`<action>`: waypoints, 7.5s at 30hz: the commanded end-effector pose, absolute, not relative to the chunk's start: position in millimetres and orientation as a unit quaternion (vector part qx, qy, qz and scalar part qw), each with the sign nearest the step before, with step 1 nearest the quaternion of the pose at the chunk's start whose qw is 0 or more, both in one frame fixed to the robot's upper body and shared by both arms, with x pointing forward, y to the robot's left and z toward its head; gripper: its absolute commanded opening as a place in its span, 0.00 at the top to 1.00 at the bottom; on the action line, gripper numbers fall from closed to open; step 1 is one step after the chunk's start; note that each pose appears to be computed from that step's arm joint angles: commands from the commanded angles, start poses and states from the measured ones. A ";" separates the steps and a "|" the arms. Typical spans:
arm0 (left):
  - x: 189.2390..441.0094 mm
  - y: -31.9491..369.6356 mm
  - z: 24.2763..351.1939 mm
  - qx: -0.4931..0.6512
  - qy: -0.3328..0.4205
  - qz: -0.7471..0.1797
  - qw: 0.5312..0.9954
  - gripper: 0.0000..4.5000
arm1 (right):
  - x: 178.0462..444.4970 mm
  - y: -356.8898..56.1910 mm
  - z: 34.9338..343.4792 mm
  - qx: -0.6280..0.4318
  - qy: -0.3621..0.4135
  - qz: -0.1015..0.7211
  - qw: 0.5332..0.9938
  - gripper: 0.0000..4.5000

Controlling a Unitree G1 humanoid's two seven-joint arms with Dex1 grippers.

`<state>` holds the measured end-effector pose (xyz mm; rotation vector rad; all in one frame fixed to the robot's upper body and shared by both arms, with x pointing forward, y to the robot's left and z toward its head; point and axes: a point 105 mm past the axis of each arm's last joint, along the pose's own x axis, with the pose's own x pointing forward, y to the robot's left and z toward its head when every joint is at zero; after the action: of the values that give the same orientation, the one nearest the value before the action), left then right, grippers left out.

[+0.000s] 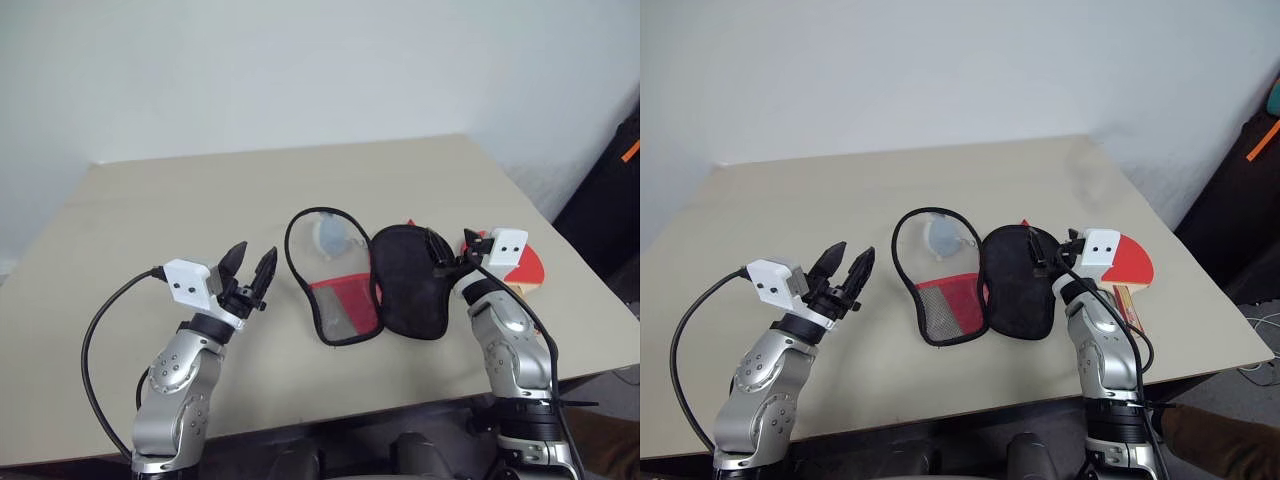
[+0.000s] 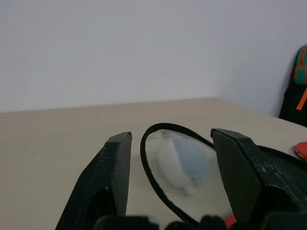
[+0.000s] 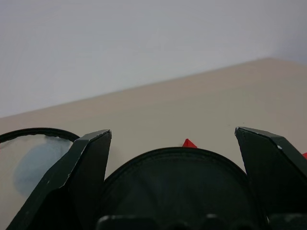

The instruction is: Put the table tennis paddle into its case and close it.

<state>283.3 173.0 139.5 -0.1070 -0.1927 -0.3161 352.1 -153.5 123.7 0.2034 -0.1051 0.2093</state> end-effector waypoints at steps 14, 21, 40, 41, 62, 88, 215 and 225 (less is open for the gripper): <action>268.7 179.2 139.5 -0.053 -0.092 -0.214 0.971 0.39 | 356.0 -178.3 143.3 0.094 -0.070 0.076 0.990 0.01; 268.4 173.5 124.4 -0.057 -0.065 -0.251 0.964 0.39 | 341.9 -236.2 115.7 0.054 0.018 -0.003 0.998 0.01; 275.8 168.6 101.3 -0.065 -0.053 -0.283 0.956 0.39 | 298.4 -271.0 45.0 0.087 0.228 -0.032 0.969 0.01; 274.6 170.9 98.1 -0.064 -0.051 -0.281 0.956 0.39 | 297.4 -267.5 46.1 0.087 0.235 -0.016 0.968 0.01; 271.8 173.5 84.9 -0.067 -0.052 -0.270 0.959 0.39 | 313.6 -265.9 47.8 0.057 0.259 -0.010 0.964 0.69; 275.1 166.2 88.0 -0.060 -0.046 -0.283 0.956 0.39 | 324.6 -116.5 107.6 0.139 0.194 0.107 0.965 0.75; 297.8 -8.7 60.1 -0.306 0.397 -0.510 0.699 0.99 | 329.7 -230.0 130.7 0.081 -0.061 -0.013 0.995 0.00; 286.2 21.7 62.6 -0.324 0.441 -0.508 0.665 0.99 | 325.8 -231.6 125.4 0.077 -0.059 -0.025 0.995 0.00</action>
<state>285.3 15.7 51.1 -0.7104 1.0260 -1.1191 326.7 -230.6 111.6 0.1669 -0.0593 -0.0453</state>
